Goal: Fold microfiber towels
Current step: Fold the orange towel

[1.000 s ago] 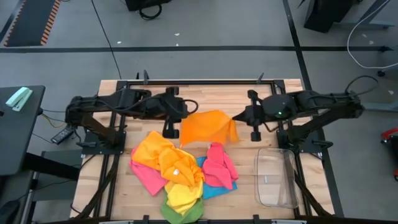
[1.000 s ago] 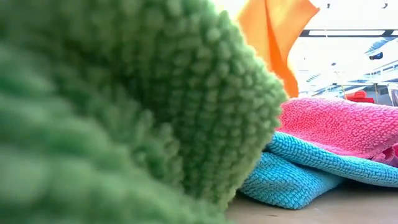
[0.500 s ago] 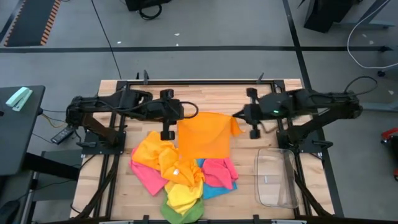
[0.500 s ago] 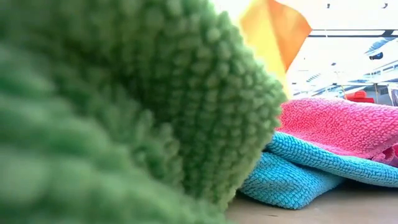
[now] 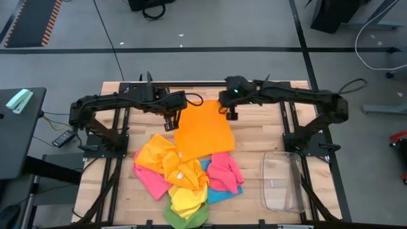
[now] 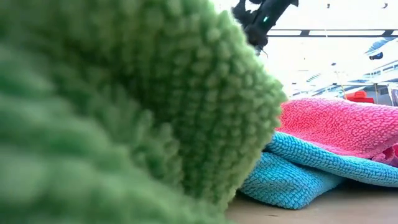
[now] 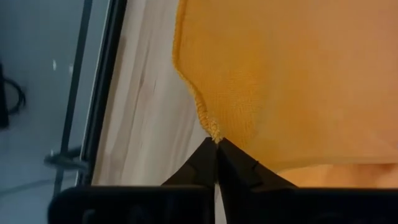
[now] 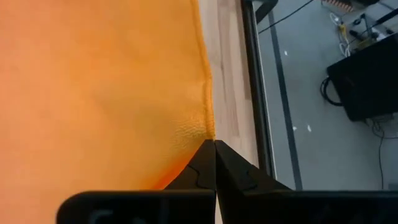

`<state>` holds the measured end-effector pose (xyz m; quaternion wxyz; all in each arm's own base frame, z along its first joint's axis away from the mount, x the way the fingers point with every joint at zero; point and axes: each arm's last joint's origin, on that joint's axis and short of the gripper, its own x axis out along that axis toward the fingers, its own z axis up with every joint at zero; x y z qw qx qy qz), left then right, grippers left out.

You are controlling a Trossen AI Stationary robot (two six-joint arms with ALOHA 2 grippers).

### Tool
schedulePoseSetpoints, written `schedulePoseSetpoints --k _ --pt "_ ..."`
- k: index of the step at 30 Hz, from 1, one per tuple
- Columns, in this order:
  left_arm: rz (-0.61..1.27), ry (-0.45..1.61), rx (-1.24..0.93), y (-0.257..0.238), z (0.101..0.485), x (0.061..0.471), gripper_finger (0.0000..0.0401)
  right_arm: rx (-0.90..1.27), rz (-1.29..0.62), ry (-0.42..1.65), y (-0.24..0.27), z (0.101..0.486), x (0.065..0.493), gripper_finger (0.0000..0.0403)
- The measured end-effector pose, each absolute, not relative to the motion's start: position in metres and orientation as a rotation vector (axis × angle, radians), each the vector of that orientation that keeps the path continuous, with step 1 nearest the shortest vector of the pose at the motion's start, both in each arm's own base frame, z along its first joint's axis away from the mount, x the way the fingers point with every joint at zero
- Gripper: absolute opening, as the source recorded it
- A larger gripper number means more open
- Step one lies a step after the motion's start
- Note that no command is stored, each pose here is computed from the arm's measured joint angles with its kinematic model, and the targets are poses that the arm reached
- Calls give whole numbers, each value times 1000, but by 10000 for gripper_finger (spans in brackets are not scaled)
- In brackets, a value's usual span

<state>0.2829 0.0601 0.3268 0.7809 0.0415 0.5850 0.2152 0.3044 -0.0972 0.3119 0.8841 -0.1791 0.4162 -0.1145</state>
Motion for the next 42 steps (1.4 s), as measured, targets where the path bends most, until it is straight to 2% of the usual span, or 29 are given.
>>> schedulePoseSetpoints --k 3,10,14,24,30,35,39,42 --pt "496 1290 63 69 310 281 27 -385 -232 888 -114 296 316 3" --pt "502 1374 54 71 273 275 7 -368 -170 870 -137 266 336 3" --pt "512 1371 64 74 257 274 21 -368 -156 863 -142 253 346 14" --pt "534 1407 50 84 234 266 8 -371 -152 881 -148 241 351 83" --pt "550 1416 35 90 232 263 31 -356 -150 870 -143 259 339 150" --pt "548 1423 42 94 232 262 18 -231 31 835 -132 267 329 188" --pt "557 1424 35 98 232 260 7 -139 162 792 -126 266 331 195" --pt "561 1424 30 98 232 260 14 -120 221 775 -117 259 338 193"
